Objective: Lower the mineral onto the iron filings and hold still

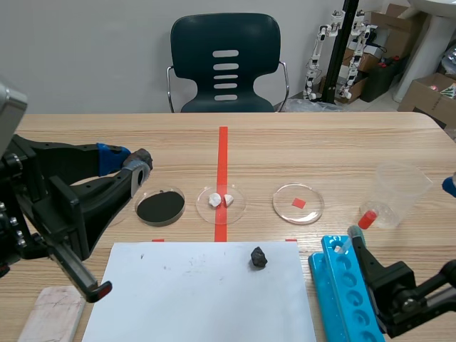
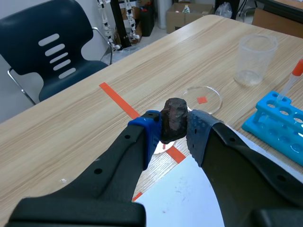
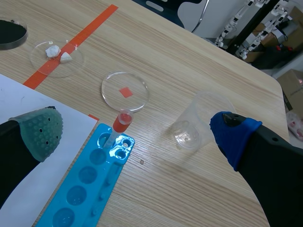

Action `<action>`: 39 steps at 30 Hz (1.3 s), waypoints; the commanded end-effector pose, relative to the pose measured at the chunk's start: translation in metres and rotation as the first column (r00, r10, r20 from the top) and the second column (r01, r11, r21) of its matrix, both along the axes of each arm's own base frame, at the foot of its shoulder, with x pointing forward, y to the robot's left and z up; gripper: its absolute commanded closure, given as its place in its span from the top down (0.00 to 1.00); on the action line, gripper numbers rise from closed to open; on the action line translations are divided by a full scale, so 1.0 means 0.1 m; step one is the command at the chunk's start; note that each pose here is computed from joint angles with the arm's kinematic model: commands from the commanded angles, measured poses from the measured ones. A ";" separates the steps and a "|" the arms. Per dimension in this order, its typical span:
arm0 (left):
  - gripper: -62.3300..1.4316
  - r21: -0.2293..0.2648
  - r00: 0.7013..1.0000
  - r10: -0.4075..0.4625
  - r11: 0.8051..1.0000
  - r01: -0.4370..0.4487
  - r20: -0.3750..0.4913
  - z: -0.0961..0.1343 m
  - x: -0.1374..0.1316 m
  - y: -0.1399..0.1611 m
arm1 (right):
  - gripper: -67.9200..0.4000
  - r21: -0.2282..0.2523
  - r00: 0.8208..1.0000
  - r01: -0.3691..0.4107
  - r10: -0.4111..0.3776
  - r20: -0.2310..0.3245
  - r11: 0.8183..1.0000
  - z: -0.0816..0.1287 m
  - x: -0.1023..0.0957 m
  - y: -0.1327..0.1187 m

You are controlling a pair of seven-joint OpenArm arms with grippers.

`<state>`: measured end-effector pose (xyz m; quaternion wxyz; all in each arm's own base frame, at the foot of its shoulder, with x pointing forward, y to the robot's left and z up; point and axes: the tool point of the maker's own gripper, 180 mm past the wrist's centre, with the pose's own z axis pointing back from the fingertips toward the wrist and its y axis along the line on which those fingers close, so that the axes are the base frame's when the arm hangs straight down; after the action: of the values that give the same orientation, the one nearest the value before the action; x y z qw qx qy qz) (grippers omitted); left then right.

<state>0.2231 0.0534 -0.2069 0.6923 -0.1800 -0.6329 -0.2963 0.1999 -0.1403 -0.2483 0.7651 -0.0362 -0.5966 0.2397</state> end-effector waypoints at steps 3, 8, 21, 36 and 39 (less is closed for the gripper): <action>0.21 0.021 1.000 0.004 1.000 -0.004 0.002 0.01 0.01 0.00 | 1.00 0.009 0.999 0.000 0.000 0.040 1.000 0.11 0.05 0.01; 0.21 0.048 1.000 0.000 0.999 0.000 0.008 -0.01 0.01 0.00 | 1.00 0.010 0.999 -0.002 0.001 0.044 1.000 0.12 0.05 0.02; 0.21 0.046 1.000 -0.001 0.999 0.000 0.010 -0.01 0.01 0.00 | 1.00 0.016 0.998 -0.008 0.007 0.061 1.000 0.15 0.06 0.03; 0.21 0.048 1.000 0.000 0.999 0.000 0.007 -0.02 0.01 0.00 | 1.00 0.016 0.998 -0.008 0.007 0.060 1.000 0.15 0.06 0.03; 0.21 0.048 1.000 0.000 0.999 0.000 0.007 -0.02 0.01 0.00 | 1.00 0.016 0.998 -0.008 0.007 0.060 1.000 0.15 0.06 0.03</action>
<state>0.2225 0.0554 -0.2175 0.7040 -0.1579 -0.6154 -0.3175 0.2003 -0.1392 -0.2458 0.7604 -0.0344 -0.6025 0.2399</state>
